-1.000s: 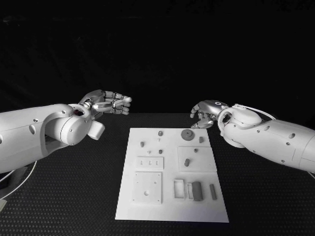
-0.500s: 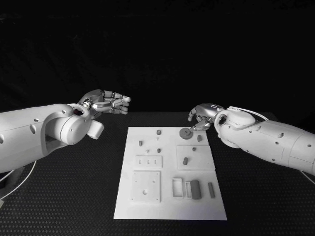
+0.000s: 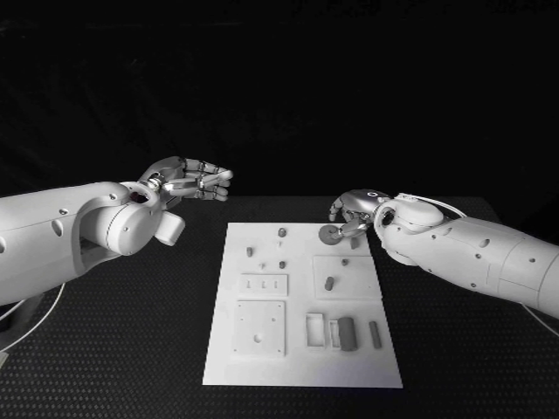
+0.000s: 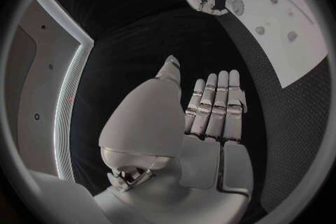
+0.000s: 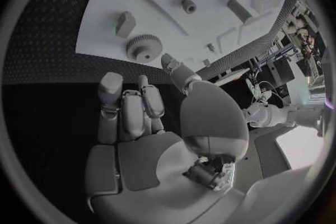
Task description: Assemble the parts on the task board
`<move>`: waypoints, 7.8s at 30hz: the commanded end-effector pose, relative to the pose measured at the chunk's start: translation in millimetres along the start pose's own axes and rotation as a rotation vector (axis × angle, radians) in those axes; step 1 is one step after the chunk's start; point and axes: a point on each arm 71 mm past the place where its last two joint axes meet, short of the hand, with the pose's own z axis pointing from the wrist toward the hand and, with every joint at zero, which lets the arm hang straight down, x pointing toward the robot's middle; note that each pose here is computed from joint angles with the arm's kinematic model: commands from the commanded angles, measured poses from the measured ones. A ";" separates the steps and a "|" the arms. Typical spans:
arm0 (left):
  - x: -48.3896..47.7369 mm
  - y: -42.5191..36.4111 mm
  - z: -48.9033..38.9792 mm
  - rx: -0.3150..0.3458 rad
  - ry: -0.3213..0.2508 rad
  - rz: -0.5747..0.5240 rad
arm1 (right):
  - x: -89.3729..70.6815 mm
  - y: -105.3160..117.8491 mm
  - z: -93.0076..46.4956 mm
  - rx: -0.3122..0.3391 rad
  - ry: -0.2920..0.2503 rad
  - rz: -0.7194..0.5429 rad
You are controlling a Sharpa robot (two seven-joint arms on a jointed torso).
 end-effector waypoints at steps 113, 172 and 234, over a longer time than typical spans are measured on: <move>0.1 -1.6 -5.1 0.012 0.014 0.000 | 39.6 -2.6 4.5 -0.008 0.091 -0.101; -6.8 -0.3 -11.3 0.006 -0.006 0.000 | -6.8 88.9 1.0 -0.177 -0.205 -0.156; -2.8 -1.6 -5.8 0.009 0.002 0.008 | 30.1 137.9 27.6 -0.212 -0.138 -0.247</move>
